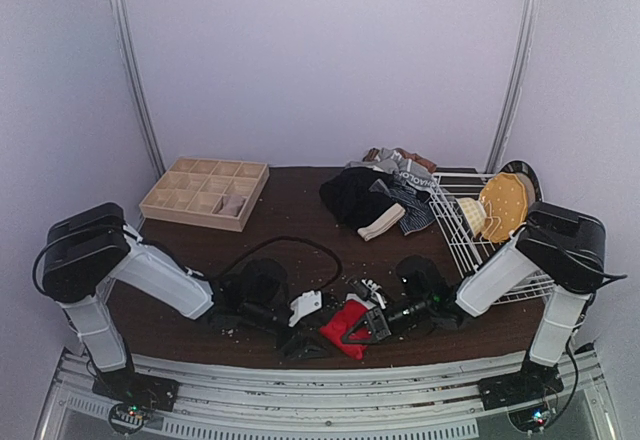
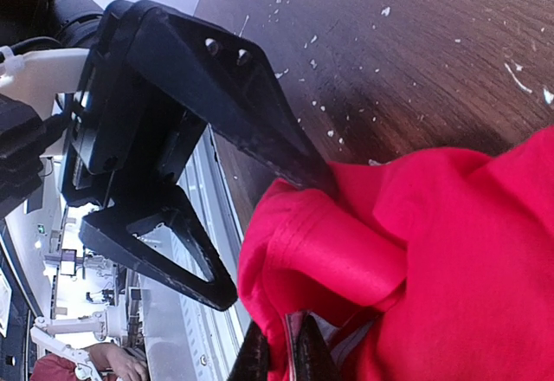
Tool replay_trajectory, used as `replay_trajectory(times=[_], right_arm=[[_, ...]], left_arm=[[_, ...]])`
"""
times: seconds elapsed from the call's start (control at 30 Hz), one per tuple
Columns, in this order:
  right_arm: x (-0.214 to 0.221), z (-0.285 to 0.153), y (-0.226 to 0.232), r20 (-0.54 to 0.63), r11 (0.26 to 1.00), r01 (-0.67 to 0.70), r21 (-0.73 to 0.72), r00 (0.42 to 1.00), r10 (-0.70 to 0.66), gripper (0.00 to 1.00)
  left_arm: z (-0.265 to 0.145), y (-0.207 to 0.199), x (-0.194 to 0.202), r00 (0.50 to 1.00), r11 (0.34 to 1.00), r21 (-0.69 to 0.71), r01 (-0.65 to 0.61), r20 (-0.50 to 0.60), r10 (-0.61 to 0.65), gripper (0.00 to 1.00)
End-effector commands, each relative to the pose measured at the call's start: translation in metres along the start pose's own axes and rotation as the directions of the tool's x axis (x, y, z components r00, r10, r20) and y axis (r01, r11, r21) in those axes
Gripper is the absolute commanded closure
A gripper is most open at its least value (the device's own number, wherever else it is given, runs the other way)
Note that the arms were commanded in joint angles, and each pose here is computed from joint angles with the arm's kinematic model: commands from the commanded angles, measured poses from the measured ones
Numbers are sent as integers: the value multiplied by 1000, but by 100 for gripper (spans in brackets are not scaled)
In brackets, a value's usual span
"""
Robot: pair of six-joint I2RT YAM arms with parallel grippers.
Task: Roll the underwear
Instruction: Roll the underwear at the center of the board.
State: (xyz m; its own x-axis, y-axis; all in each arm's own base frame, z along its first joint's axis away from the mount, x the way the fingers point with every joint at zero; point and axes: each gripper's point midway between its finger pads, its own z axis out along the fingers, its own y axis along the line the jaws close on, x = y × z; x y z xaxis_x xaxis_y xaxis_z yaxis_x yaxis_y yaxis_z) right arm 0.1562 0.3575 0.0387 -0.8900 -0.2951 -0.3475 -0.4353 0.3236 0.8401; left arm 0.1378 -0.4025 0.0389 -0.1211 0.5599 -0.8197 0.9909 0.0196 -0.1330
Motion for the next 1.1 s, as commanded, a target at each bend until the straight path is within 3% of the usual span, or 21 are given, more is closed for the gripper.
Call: replay_trajectory(times=[0.0, 0.13, 0.5, 0.53, 0.7, 0.77, 1.07], right_arm=[[31, -3, -34, -61, 988, -111, 109, 991, 118, 100], [34, -4, -34, -66, 988, -107, 113, 991, 115, 100], [28, -9, -30, -86, 982, -55, 182, 994, 72, 100], [25, -10, -29, -78, 980, -47, 193, 995, 63, 97], [12, -19, -9, -59, 962, 56, 267, 997, -42, 69], [10, -21, 0, -68, 950, 99, 297, 994, -82, 64], [-4, -33, 31, -33, 848, 299, 437, 948, -317, 55]], left_arm=[[7, 3, -17, 998, 999, 24, -48, 43, 47, 30], [10, 5, -18, 998, 997, 54, -49, 49, 46, 40], [16, 4, -10, 1000, 996, 87, -4, 27, 1, 96], [15, 3, -8, 1000, 996, 86, 7, 23, -9, 100], [8, 2, 3, 995, 993, 60, 103, -6, -102, 100], [4, -1, 10, 988, 987, 56, 153, -31, -152, 100], [-6, -16, 33, 909, 927, 40, 373, -217, -356, 100]])
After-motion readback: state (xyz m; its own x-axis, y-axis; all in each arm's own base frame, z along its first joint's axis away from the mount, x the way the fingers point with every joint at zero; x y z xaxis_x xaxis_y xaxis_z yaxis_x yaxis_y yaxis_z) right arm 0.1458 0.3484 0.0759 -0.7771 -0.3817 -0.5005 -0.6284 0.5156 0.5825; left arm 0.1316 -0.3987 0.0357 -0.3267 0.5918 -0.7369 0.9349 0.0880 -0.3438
